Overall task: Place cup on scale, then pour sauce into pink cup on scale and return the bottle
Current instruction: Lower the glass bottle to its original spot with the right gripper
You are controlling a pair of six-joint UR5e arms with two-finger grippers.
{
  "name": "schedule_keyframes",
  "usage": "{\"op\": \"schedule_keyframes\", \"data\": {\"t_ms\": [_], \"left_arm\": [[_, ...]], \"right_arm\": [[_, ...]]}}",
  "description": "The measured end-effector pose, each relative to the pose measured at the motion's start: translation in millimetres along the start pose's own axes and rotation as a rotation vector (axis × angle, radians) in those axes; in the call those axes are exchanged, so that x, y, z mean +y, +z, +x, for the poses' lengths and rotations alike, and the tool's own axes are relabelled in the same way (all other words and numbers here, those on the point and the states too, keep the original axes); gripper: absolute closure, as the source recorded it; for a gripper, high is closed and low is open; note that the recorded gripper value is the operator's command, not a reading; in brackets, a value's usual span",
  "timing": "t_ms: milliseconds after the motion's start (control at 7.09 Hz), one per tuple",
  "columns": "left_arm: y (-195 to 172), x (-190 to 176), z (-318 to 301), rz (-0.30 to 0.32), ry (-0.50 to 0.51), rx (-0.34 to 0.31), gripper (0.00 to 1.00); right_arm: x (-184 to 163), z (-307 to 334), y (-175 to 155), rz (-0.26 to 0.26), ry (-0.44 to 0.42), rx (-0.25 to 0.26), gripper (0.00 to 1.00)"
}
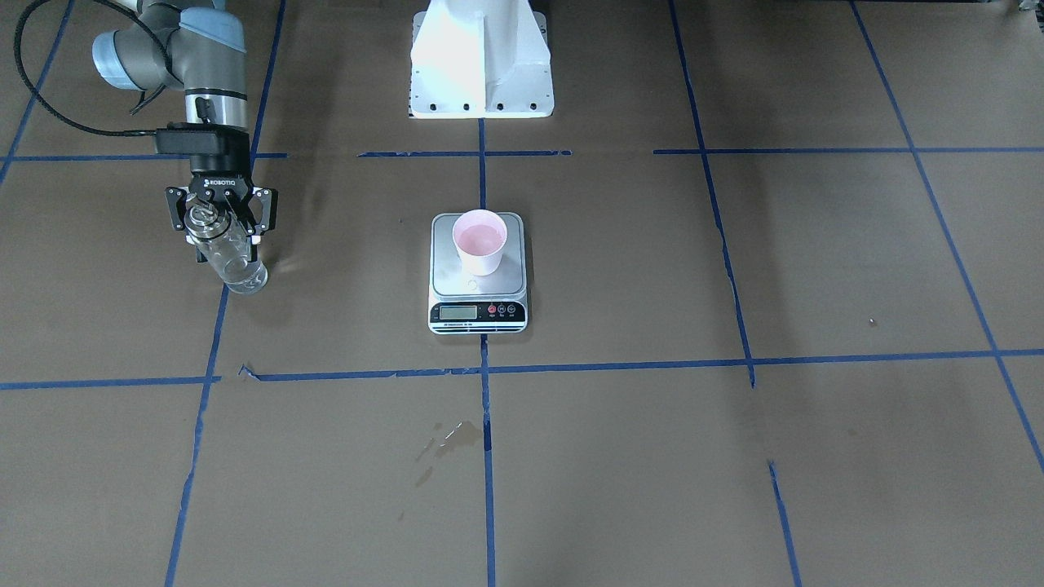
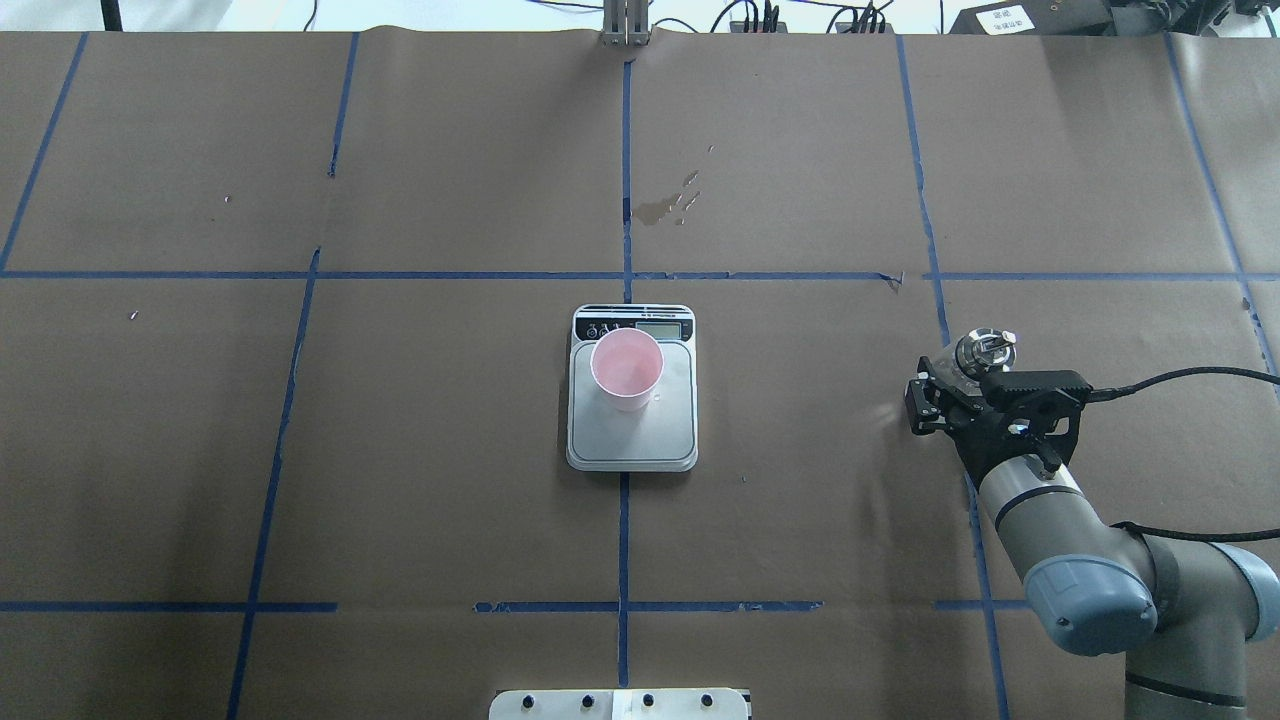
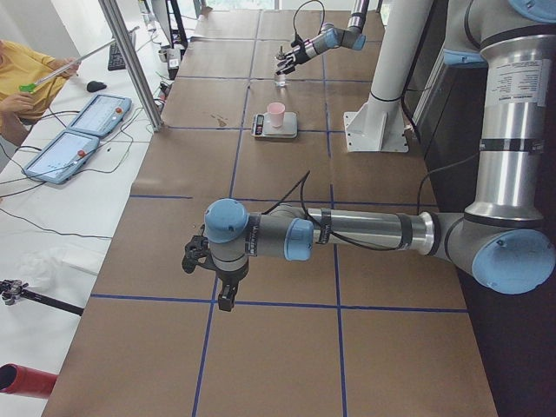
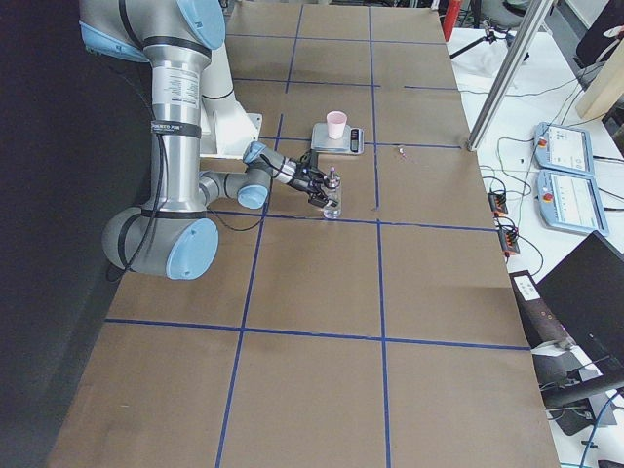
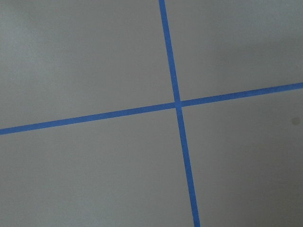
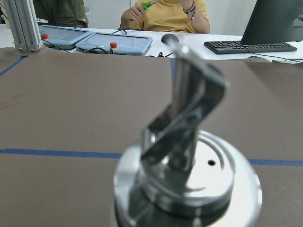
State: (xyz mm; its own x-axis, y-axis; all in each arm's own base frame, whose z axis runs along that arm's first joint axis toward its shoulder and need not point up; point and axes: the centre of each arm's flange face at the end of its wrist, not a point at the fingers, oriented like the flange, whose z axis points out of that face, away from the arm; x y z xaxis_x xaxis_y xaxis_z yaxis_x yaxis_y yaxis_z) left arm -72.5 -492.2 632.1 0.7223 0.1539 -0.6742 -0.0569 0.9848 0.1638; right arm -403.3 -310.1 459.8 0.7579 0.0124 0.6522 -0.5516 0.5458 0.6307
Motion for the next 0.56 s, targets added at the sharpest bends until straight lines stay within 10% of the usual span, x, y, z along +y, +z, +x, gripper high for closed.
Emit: {"op": "schedule_keyframes", "data": {"t_ms": [564], "left_arm": [[-0.8,-0.5,0.8,0.002,0.002,0.000,0.00]], "right_arm": [[0.3,0.1,0.1,0.000,-0.002,0.001,0.00]]}}
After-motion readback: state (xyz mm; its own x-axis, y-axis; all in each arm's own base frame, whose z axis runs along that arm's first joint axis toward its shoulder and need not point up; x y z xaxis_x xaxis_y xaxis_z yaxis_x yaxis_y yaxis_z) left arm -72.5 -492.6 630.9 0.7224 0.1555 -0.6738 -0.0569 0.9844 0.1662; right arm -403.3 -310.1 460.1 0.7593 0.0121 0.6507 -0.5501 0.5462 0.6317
